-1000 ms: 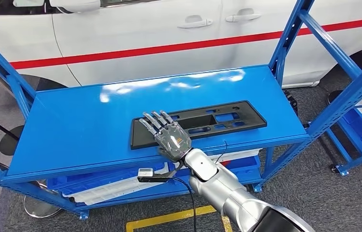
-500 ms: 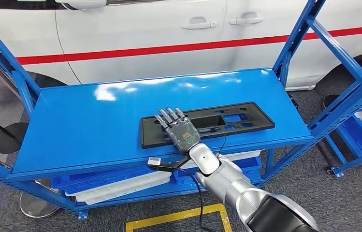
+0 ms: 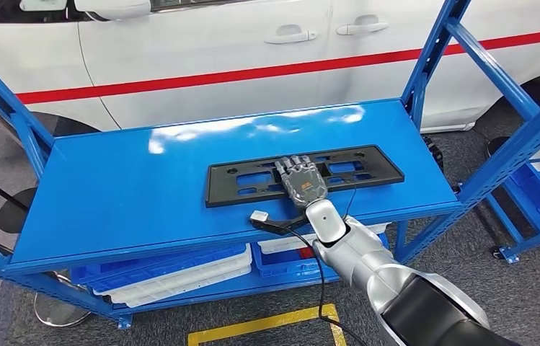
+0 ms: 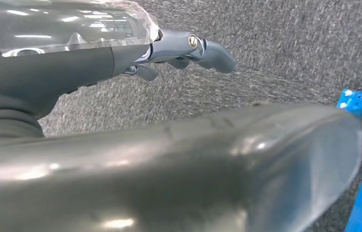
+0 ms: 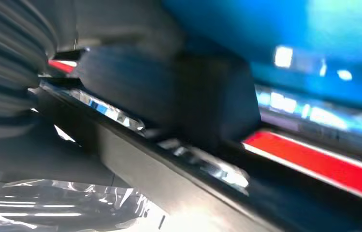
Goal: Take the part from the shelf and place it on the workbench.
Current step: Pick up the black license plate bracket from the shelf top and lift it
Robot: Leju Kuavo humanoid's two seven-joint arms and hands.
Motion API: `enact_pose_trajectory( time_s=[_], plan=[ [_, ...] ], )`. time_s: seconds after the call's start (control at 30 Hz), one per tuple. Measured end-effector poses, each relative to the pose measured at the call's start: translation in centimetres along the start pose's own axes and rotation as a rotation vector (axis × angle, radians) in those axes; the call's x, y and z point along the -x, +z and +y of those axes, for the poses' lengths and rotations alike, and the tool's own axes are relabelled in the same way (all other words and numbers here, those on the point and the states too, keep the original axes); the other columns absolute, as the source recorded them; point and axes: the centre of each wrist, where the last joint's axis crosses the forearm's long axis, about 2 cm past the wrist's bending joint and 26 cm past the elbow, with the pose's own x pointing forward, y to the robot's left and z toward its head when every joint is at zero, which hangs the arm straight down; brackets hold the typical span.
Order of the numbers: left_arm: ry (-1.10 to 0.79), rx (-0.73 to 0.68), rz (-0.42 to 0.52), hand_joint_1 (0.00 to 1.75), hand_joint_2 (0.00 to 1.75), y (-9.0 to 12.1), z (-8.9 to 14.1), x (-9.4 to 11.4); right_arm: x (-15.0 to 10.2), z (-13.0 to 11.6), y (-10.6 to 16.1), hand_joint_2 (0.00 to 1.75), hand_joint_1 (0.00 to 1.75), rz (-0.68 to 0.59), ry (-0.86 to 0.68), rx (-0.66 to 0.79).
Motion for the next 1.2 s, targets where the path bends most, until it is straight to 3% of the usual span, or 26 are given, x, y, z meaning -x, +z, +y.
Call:
enact_pose_trajectory(
  time_s=[0.03, 0.47, 0.73, 1.2],
  plan=[
    [0.0, 0.001, 0.001, 0.0, 0.0, 0.0, 0.0, 0.1, 0.3, 0.3, 0.1, 1.75, 1.62, 0.004, 0.006, -0.012],
    [0.01, 0.005, -0.018, 0.0, 0.0, -0.1, 0.0, -0.1, 1.6, 1.0, 0.3, 1.75, 1.72, -0.011, 0.041, -0.055],
    [0.028, 0.027, -0.125, 0.0, 0.0, 0.0, 0.0, 0.0, 2.1, 1.1, 0.3, 1.75, 1.73, -0.017, 0.029, -0.038],
    [0.034, 0.045, -0.104, 0.0, 0.0, -0.2, 0.1, -0.3, 1.6, 0.1, -0.3, 1.75, 1.73, -0.042, -0.068, 0.043]
  ],
)
